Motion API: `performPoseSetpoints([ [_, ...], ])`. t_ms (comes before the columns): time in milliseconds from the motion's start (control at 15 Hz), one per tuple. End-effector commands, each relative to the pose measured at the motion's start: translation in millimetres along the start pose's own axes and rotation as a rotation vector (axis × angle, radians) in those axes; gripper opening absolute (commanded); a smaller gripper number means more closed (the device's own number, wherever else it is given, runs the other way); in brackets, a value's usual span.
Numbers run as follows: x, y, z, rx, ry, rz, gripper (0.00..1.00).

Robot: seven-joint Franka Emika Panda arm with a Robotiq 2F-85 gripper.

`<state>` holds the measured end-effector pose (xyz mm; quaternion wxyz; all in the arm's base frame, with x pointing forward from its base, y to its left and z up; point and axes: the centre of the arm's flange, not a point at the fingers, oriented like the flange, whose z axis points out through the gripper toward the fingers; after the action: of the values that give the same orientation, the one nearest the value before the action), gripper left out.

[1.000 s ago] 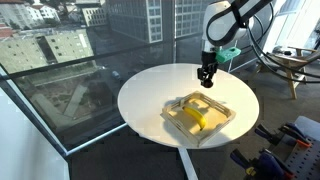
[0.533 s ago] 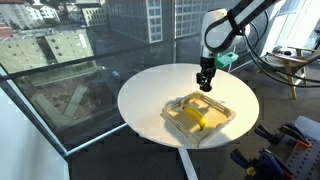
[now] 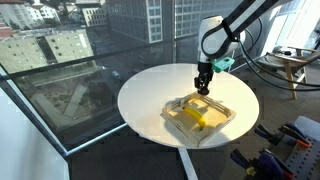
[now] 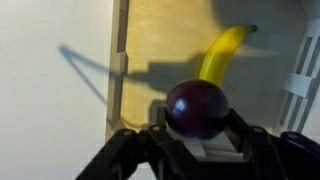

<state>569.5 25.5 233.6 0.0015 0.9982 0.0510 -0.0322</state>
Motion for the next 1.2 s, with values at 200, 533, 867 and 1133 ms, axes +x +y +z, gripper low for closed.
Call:
performPoseSetpoints([
  [200, 17.5, 1.4, 15.9, 0.003, 0.002, -0.028, 0.35],
  [533, 21.4, 3.6, 32.1, 0.001, -0.009, -0.031, 0.35],
  [867, 26.3, 8.3, 47.0, -0.006, -0.018, -0.025, 0.35],
  [1133, 29.5, 13.9, 56.5, -0.008, -0.027, -0.014, 0.35],
])
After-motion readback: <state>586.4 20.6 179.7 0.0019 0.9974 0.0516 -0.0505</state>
